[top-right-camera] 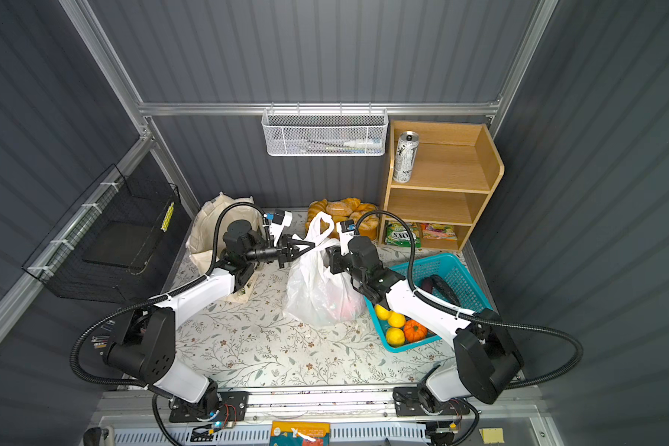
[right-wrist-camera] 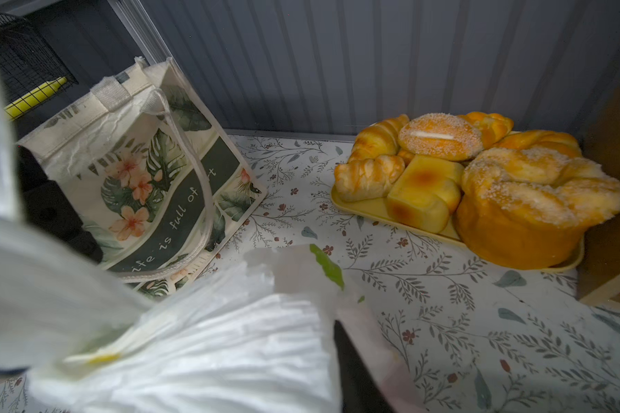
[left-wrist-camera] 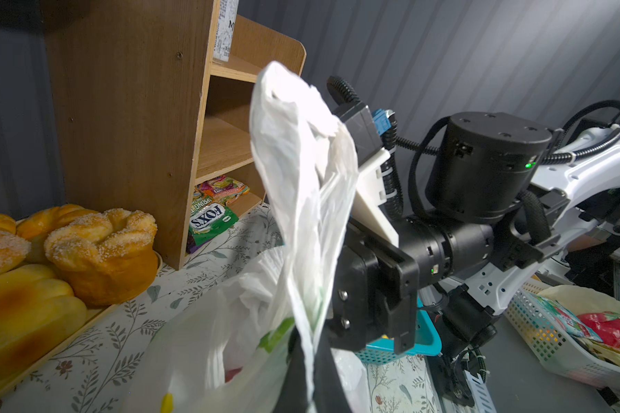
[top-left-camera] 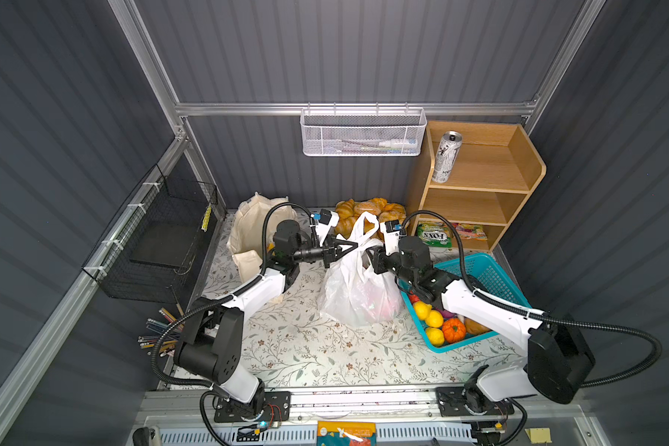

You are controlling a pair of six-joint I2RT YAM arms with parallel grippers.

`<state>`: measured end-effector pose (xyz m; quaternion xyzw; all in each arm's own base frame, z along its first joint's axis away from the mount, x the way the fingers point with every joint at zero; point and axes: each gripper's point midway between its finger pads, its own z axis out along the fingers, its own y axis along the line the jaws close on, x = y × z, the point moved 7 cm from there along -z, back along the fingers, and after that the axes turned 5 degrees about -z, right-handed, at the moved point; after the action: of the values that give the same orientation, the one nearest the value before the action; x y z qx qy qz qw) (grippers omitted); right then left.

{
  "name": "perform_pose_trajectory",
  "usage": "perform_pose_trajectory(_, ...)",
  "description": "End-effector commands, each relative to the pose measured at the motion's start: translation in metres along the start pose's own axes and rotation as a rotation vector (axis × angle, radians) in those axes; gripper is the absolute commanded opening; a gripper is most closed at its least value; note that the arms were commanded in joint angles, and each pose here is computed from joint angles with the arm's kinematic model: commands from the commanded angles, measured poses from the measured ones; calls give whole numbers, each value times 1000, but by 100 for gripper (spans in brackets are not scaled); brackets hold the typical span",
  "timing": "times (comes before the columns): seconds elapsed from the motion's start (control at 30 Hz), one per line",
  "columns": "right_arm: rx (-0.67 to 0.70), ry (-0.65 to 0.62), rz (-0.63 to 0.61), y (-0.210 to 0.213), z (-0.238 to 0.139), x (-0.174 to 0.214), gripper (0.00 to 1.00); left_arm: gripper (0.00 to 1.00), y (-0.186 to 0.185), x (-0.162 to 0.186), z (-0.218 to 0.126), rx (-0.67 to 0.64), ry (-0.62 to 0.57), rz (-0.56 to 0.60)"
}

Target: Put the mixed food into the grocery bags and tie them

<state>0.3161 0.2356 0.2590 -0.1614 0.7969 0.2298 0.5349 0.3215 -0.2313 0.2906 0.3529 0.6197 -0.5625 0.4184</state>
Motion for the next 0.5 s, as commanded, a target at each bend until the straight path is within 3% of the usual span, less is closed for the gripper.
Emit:
perform_pose_trajectory(0.0,36,-121,10,-4,-17,-28,0,0,-8,-11,-2,24,-7,33)
perform_pose_trajectory(0.17,43,-142,11,-6,-33,-29,0,7,-4,-9,-2,2,0,27)
perform_pose_trajectory(0.23,40,-136,12,-6,-36,-28,0,0,-3,-9,-1,9,6,19)
perform_pose_trajectory(0.33,43,-117,4,-8,-37,-24,1,0,-3,-8,0,23,15,10)
perform_pose_trajectory(0.37,33,-115,5,-7,-38,-26,12,0,-3,-8,0,27,17,7)
perform_pose_trajectory(0.43,0,-89,23,-8,-45,-32,53,0,-4,-7,0,32,19,6)
perform_pose_trajectory(0.47,-12,-81,29,-8,-52,-36,61,0,-4,-7,-1,28,17,7)
